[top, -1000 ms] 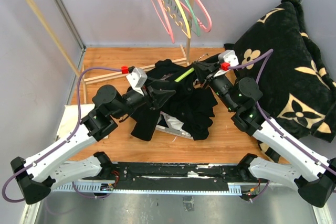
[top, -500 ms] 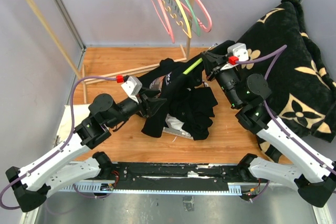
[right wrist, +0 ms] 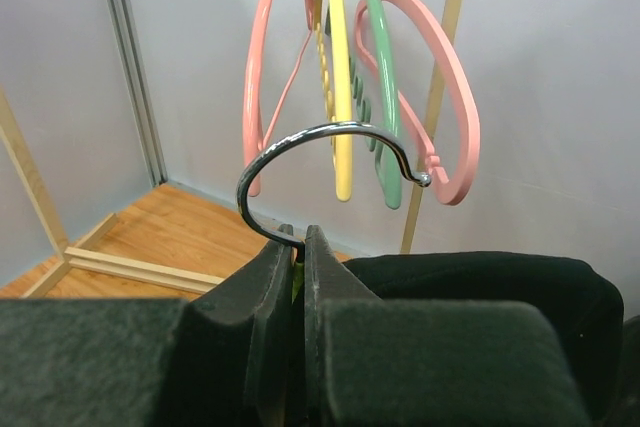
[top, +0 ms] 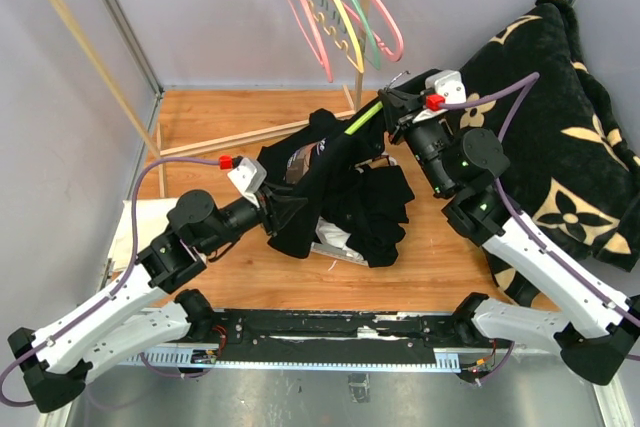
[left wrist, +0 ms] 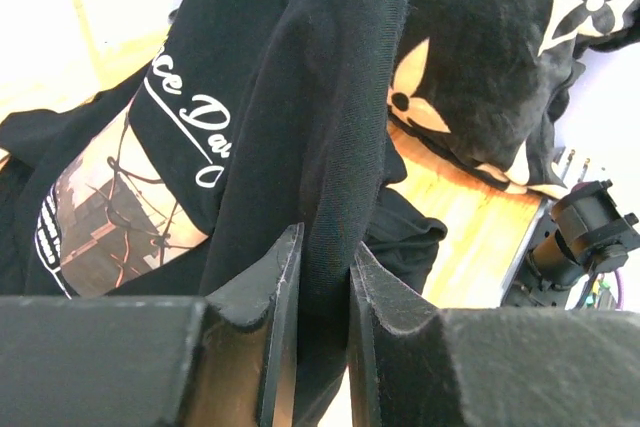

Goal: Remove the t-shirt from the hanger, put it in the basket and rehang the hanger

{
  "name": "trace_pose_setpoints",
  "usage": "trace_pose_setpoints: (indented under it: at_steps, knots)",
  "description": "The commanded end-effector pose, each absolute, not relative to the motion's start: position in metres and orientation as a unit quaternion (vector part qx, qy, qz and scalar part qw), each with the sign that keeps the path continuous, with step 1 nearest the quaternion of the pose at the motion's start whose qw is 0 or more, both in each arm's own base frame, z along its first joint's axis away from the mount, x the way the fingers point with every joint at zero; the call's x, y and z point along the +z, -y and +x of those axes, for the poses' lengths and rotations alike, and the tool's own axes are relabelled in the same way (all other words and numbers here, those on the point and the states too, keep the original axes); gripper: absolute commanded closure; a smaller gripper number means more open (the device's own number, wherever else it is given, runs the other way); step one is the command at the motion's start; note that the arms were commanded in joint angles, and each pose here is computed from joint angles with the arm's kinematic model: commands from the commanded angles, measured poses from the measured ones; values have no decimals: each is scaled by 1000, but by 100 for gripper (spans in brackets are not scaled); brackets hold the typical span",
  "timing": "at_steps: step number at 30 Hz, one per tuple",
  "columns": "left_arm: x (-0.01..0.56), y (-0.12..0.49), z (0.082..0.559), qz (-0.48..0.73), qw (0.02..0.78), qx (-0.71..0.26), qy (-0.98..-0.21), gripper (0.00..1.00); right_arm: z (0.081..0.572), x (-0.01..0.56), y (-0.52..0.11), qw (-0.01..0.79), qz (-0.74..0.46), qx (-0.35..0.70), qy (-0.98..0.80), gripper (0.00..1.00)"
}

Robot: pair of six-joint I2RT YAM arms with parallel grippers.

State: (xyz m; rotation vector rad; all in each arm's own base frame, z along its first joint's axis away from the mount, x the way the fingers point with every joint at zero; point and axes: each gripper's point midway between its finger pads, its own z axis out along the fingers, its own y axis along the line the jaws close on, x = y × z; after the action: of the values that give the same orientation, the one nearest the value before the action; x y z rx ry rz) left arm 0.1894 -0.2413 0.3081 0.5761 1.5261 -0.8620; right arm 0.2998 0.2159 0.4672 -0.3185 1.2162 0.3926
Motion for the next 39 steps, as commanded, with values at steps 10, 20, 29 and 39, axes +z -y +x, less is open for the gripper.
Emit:
trace_pose_setpoints:
  at_steps: [10,20,29,39]
  knots:
    - [277,231,177,233,573,-378,-689,57,294,523,-197,833,-110,178,-512,99]
    - [261,230,176,228,560,-374,-703,67,296,523,-197,833,-106,178,-513,99]
    - [242,218,184,187,546,-347,-740,100,298,529,-185,840,-80,166,-510,99]
    - [210,230,184,174,488,-350,-780,100,297,539,-170,850,-35,165,-499,99]
